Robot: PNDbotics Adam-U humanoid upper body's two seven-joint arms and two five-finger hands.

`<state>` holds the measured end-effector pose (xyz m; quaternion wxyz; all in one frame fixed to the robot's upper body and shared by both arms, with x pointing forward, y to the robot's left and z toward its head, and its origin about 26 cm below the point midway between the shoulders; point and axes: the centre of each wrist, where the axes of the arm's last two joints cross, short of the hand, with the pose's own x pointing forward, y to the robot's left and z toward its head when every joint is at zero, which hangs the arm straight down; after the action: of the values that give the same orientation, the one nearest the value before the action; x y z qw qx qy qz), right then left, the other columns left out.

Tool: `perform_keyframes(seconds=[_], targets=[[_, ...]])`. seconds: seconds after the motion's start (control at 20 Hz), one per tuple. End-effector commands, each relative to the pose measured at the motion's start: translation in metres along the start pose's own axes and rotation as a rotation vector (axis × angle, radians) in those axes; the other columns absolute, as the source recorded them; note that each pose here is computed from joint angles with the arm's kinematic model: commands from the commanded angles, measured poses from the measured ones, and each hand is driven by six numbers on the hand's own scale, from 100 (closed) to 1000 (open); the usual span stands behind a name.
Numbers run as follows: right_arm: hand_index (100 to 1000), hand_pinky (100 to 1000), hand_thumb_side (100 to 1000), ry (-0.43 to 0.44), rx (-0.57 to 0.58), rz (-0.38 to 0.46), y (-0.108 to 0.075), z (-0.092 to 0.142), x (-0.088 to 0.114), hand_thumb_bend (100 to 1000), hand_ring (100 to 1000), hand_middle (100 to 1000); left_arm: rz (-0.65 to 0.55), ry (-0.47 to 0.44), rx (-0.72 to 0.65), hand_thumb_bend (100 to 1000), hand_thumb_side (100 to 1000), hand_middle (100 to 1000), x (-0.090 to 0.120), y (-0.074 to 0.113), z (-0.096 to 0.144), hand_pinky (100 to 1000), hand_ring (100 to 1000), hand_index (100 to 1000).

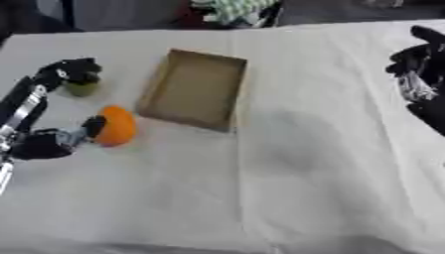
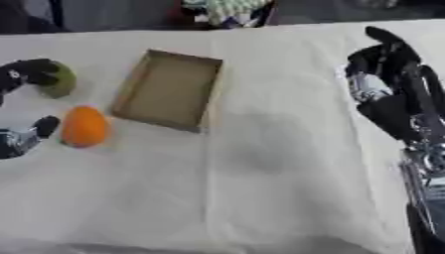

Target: Pick up objects on the table and place them in the box.

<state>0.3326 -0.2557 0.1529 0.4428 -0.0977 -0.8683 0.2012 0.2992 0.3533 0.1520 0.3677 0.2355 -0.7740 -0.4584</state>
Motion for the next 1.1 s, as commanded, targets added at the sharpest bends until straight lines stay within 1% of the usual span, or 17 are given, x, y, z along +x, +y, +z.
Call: perform_keyframes(seconds=[0.05, 0.25, 0.5, 0.85, 1.1], targets=[[913, 743, 462, -0.014, 0.007, 0.034, -0.007, -0.003, 0.003, 100, 631, 618, -0.135, 0.029, -0.087, 451, 576, 802, -0.009, 0.021, -0.001, 774, 769, 951], [912, 743, 461, -0.013, 0.009, 0.036, -0.007, -0.003, 0.003, 100, 630, 618, -0.216, 0.062, -0.16, 462, 556, 800, -0.02, 0.03, -0.004, 765, 767, 953], [913, 743, 461, -0.012, 0.01, 0.035, -0.007, -0.003, 0.003, 100, 631, 618, -0.27, 0.076, -0.209, 466, 547, 801, -0.029, 0.035, -0.01, 758, 767, 953], [913, 743, 461, -0.012, 0.013, 0.032, -0.007, -0.003, 0.002, 100, 631, 618, -0.303, 0.111, -0.276, 475, 545, 801, -0.04, 0.028, -0.019, 749, 766, 952], [913, 743, 462, -0.013, 0.018, 0.028, -0.005, -0.003, 0.002, 100, 631, 618, -0.345, 0.158, -0.338, 496, 532, 801, -0.053, 0.021, -0.029, 736, 767, 950]])
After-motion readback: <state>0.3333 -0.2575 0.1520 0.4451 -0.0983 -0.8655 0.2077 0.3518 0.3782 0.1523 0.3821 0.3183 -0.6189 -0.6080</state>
